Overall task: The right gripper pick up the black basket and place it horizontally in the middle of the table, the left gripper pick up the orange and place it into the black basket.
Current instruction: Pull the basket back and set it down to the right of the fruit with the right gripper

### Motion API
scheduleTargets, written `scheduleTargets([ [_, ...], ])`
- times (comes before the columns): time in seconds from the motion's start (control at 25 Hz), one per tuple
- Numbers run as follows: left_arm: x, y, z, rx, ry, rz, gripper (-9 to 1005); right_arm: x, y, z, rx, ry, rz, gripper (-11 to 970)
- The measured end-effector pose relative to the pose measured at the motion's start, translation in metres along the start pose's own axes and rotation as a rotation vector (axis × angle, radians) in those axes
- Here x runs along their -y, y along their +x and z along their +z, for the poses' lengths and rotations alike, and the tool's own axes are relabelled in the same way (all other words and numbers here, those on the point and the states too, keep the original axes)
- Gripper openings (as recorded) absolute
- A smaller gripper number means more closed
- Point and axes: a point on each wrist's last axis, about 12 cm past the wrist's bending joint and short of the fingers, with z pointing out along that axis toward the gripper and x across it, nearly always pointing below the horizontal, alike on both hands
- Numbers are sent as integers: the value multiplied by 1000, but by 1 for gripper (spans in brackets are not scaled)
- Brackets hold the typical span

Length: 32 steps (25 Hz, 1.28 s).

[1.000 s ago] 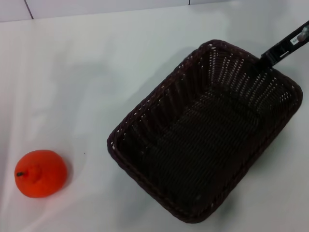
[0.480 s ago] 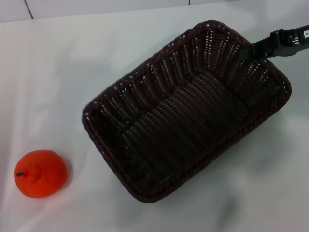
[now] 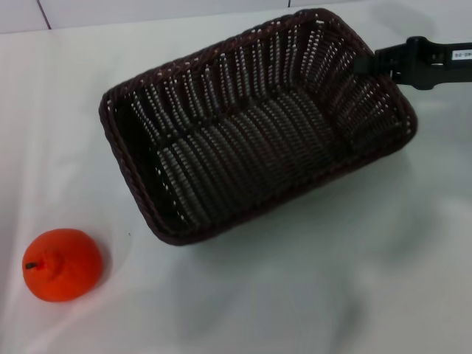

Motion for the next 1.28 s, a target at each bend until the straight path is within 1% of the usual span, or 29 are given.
scheduleTargets([
  [0.16, 0, 0, 0, -1, 0, 0, 785, -5, -6, 14, -58, -5, 38, 198],
  [0.28, 0, 0, -1, -2, -2, 1, 784, -10, -15, 27, -100, -5, 87, 198],
  [0.6, -1, -2, -7, -8, -14, -4, 783, -20, -29, 43, -160, -32, 157, 200],
  [0.92, 0, -2, -8, -7, -16, -8, 781, -25, -37, 51, -203, -53, 196, 201],
  [1.12, 1, -2, -9, -14, -5, -15, 781, -26, -38, 51, -207, -54, 197, 344],
  [1.28, 1, -3, -13, -51, 44, -64, 780, -25, -38, 50, -209, -46, 197, 447],
])
